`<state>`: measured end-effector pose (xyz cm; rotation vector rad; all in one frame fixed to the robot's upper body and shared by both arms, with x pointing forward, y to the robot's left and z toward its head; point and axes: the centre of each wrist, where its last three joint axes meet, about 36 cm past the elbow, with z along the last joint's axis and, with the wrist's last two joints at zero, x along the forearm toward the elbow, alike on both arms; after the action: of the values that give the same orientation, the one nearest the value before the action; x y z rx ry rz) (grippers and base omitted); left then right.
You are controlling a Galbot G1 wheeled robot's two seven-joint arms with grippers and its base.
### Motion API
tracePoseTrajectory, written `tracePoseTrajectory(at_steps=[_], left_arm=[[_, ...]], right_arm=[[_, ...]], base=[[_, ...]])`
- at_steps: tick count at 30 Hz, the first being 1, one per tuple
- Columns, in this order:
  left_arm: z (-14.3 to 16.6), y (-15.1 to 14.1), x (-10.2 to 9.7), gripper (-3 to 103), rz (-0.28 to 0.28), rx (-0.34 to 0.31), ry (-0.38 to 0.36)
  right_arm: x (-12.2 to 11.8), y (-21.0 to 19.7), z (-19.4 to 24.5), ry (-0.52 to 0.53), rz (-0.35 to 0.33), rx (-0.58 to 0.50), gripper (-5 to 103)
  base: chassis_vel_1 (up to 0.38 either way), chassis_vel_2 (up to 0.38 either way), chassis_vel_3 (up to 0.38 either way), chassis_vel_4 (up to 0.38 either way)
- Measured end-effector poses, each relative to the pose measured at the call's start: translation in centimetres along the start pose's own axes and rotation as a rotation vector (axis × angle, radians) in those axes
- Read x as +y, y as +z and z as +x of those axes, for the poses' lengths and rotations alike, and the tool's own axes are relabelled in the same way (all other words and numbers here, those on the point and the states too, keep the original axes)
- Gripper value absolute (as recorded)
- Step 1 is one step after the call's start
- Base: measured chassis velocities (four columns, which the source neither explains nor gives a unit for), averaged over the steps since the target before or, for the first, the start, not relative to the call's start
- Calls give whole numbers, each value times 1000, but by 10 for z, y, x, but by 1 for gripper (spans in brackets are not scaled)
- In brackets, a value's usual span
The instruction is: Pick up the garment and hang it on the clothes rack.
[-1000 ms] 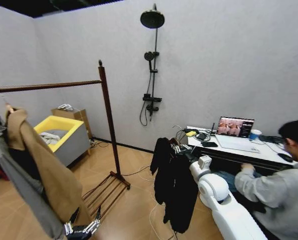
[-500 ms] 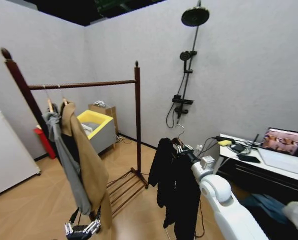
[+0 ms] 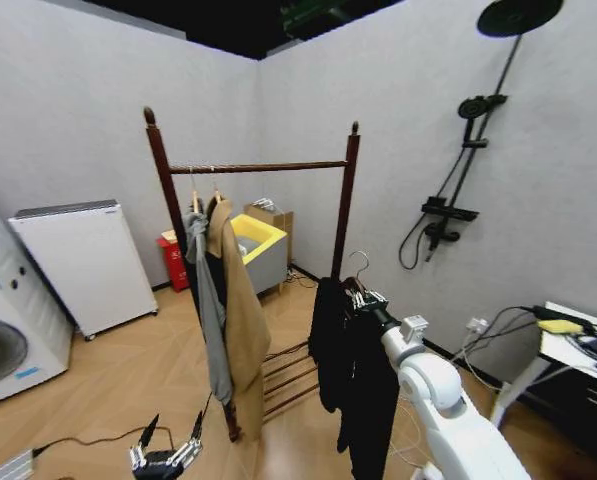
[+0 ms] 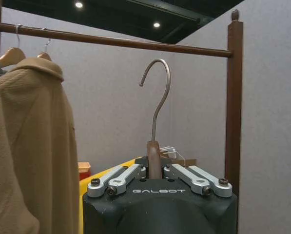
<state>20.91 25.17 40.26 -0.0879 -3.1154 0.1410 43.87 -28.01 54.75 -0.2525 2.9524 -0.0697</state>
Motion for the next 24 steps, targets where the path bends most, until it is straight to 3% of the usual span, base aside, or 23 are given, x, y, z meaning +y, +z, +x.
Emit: tracePoseTrajectory(at_steps=[11, 24], left_arm=[[0, 0, 0, 100, 0, 0, 0], [0, 0, 0, 100, 0, 0, 0]], right_arm=[[11, 10, -5, -29, -9, -6, 10], [30, 16, -2, -87, -8, 2, 10]], base=[[21, 58, 65, 11], [-182, 187, 185, -180]])
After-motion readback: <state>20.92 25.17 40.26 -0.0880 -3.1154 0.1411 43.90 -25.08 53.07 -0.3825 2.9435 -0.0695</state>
